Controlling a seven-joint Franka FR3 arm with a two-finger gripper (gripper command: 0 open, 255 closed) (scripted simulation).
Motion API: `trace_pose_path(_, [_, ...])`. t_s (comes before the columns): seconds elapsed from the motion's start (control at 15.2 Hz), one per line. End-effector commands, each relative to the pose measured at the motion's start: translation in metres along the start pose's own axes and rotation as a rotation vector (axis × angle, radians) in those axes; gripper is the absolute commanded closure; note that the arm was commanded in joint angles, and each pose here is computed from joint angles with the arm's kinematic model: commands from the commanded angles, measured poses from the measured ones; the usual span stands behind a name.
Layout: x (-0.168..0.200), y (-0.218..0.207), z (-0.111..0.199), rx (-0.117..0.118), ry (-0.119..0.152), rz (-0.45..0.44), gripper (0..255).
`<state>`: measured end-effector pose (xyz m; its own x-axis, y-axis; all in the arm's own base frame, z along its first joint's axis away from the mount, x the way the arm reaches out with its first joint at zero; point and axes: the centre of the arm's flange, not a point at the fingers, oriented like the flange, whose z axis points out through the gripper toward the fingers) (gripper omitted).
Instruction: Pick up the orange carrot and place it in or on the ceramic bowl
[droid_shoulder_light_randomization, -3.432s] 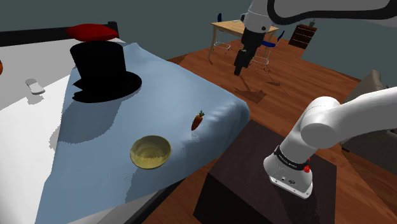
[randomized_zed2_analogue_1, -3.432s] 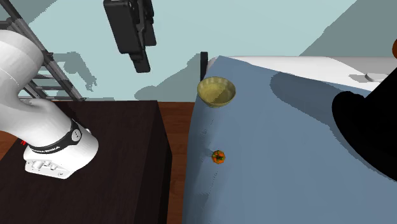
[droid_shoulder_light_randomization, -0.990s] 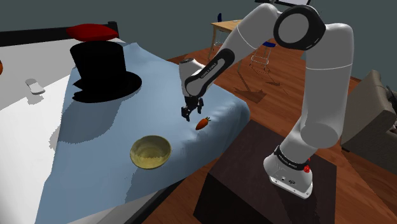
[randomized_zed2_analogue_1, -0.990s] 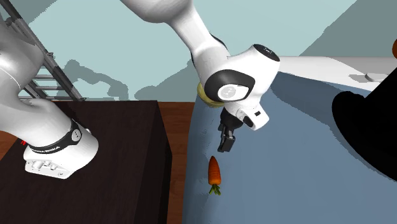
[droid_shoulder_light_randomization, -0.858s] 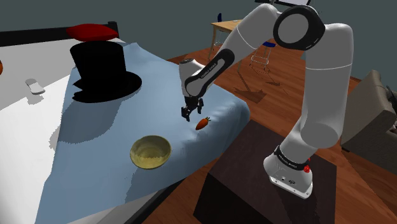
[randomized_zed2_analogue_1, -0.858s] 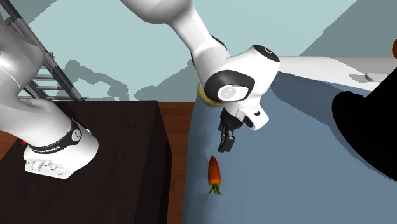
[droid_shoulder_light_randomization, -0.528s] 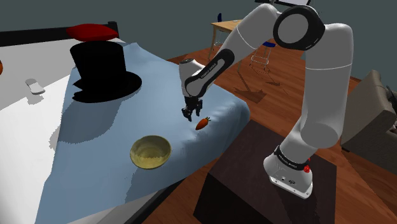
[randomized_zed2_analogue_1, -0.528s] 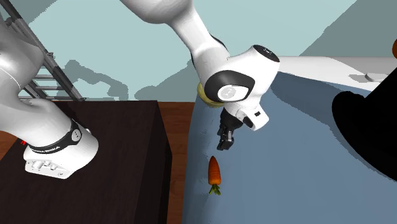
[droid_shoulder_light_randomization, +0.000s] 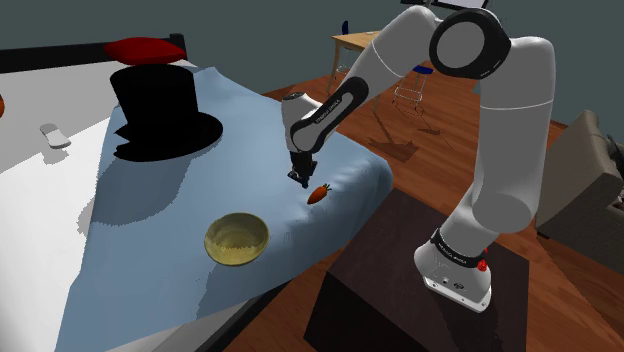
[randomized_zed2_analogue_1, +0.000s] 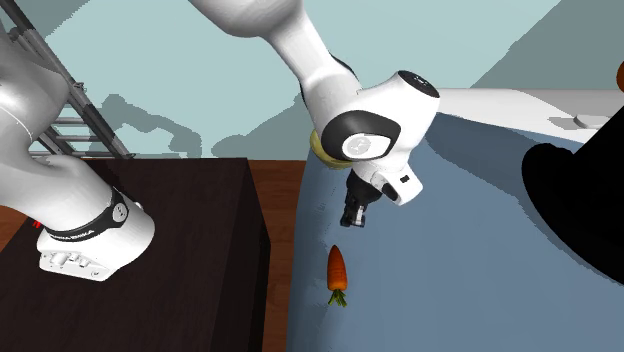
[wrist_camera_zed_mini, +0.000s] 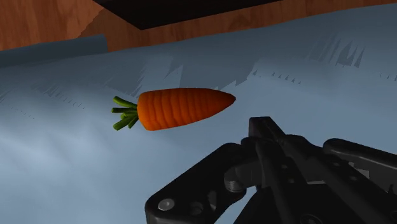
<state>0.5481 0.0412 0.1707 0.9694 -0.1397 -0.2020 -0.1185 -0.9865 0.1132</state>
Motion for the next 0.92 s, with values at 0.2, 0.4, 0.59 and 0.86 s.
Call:
trace_pose_path(0.2, [0.003, 0.025, 0.014, 0.032, 0.037, 0.223, 0])
trace_pose_path(0.4, [-0.002, 0.06, 0.037, 0.08, 0.093, 0.557, 0])
trace_pose_path(0.59, [-0.017, 0.092, 0.063, 0.128, 0.15, 0.891, 0])
trace_pose_path(0.86, [-0.025, 0.104, 0.086, 0.151, 0.176, 1.05, 0])
